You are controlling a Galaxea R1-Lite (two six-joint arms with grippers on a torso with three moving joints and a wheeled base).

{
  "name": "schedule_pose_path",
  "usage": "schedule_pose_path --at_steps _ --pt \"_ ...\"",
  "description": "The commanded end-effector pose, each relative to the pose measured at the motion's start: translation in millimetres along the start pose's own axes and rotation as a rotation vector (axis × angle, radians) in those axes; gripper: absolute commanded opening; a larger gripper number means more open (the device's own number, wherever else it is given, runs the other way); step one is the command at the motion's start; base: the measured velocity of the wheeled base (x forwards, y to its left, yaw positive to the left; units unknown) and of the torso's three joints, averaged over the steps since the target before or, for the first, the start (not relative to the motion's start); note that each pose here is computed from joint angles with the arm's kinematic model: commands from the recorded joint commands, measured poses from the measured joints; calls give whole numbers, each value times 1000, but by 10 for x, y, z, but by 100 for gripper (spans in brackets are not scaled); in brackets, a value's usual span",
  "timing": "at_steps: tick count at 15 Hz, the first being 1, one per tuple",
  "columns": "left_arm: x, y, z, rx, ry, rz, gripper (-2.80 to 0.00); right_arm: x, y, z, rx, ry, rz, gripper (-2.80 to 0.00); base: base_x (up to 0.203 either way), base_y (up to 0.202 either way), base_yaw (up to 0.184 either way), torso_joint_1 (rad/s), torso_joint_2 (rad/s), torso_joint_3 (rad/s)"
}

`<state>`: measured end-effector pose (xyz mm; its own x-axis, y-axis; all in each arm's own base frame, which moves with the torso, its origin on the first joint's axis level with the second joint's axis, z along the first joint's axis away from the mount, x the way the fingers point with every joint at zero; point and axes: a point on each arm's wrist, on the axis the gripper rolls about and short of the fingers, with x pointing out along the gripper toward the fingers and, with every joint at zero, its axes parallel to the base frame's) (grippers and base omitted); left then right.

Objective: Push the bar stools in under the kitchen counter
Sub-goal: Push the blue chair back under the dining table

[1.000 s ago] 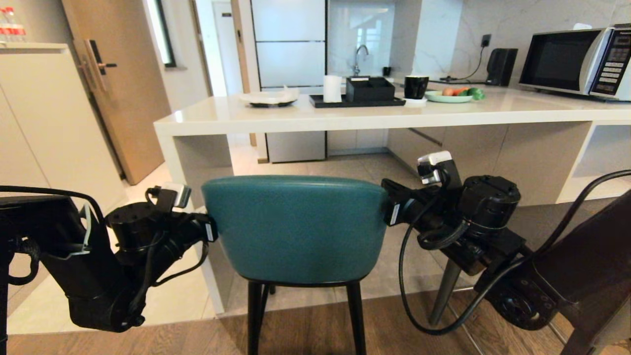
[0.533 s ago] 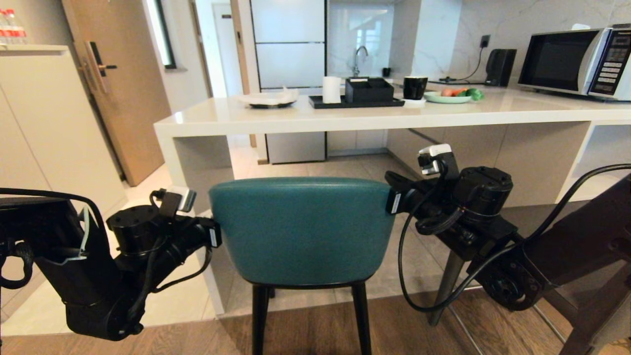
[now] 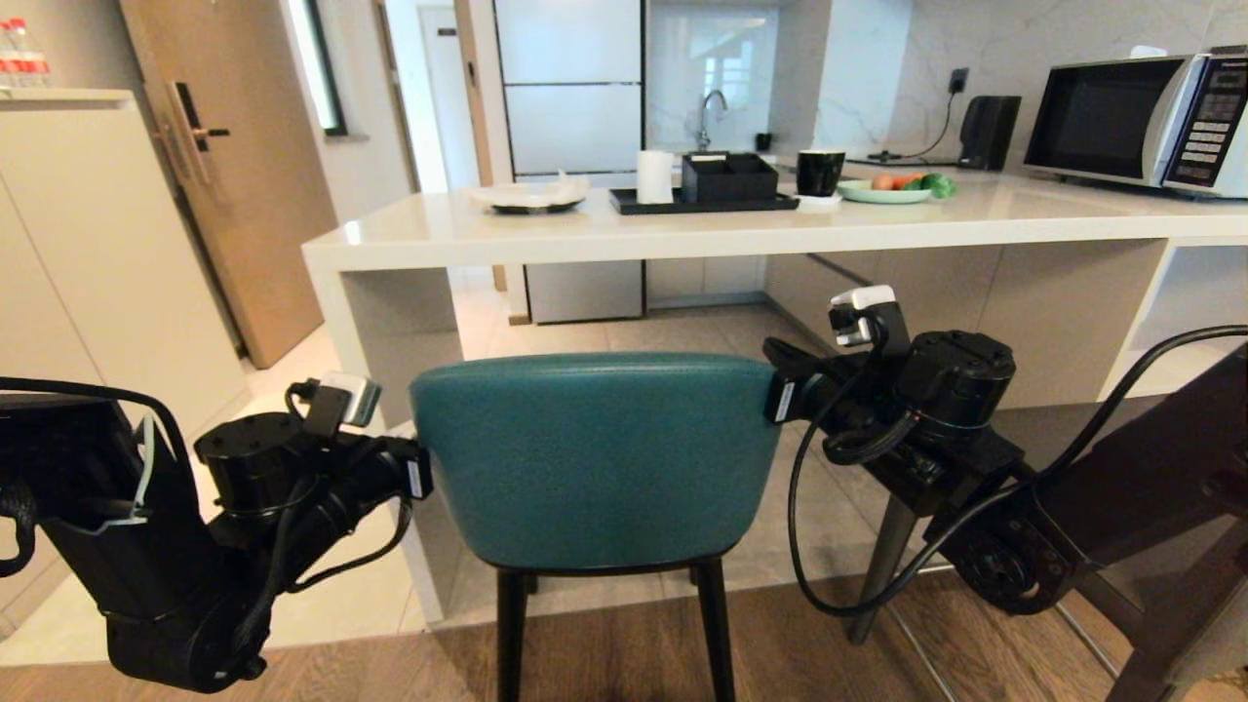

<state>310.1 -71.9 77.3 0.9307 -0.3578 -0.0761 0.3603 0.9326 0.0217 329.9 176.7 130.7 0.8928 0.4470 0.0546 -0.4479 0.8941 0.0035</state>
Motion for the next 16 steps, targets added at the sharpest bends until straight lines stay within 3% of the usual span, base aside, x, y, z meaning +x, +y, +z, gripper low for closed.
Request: schedule_pose_path --at_steps 1,4,16 --pt "-19 2 16 2 -7 3 -280 14 4 -36 -2 7 1 -280 0 0 0 0 0 0" --pt "-39 -2 7 2 0 3 -280 22 3 -67 -2 15 1 -280 42 0 0 -4 -1 4" --pt "-36 4 12 2 -2 5 -280 121 12 -133 -18 15 4 -280 185 0 3 3 1 4"
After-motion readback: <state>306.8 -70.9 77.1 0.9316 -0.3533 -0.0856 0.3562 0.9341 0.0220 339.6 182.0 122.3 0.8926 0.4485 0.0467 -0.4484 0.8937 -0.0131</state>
